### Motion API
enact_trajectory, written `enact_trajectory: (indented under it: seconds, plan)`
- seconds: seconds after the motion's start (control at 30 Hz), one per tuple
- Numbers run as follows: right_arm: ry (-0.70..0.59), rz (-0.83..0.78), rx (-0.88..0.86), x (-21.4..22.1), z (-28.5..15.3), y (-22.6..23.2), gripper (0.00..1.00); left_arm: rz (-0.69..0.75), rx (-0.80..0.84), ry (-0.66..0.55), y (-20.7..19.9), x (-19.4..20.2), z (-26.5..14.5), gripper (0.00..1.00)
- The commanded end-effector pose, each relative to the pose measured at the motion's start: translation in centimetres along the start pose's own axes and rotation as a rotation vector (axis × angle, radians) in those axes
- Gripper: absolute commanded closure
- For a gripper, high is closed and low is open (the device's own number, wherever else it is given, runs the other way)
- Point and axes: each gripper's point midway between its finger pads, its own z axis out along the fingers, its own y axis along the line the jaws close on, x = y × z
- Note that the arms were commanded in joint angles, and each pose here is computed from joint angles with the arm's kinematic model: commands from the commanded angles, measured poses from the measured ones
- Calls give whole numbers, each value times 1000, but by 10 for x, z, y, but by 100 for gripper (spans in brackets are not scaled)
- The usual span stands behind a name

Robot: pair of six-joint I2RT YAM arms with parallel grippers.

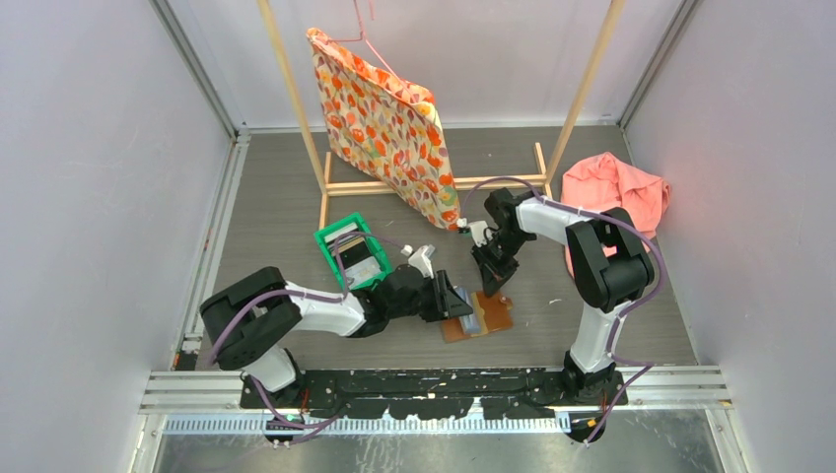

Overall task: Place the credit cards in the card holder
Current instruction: Open the card holder at the center of the board.

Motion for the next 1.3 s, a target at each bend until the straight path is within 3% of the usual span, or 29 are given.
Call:
enact_trajectory:
  seconds: [0.0,0.53,0.9,1.1,1.27]
  plan:
    - [-18,-30,-48,-8,-3,11,97,1,119,-39,-34,-15,11,62]
    - [-60,-45,-108,-13,-15,24,92,51,203,-22,-70,-24,22,60]
    - [-76,-49,-130,-16,-22,28,89,46,122,73,-51,-9,46,60]
    - [-120,-30,-141,-17,-33,24,85,48,89,72,-37,-6,53,60]
    - [-112,-19,-140,-16,-31,21,84,75,116,49,-48,-14,47,60]
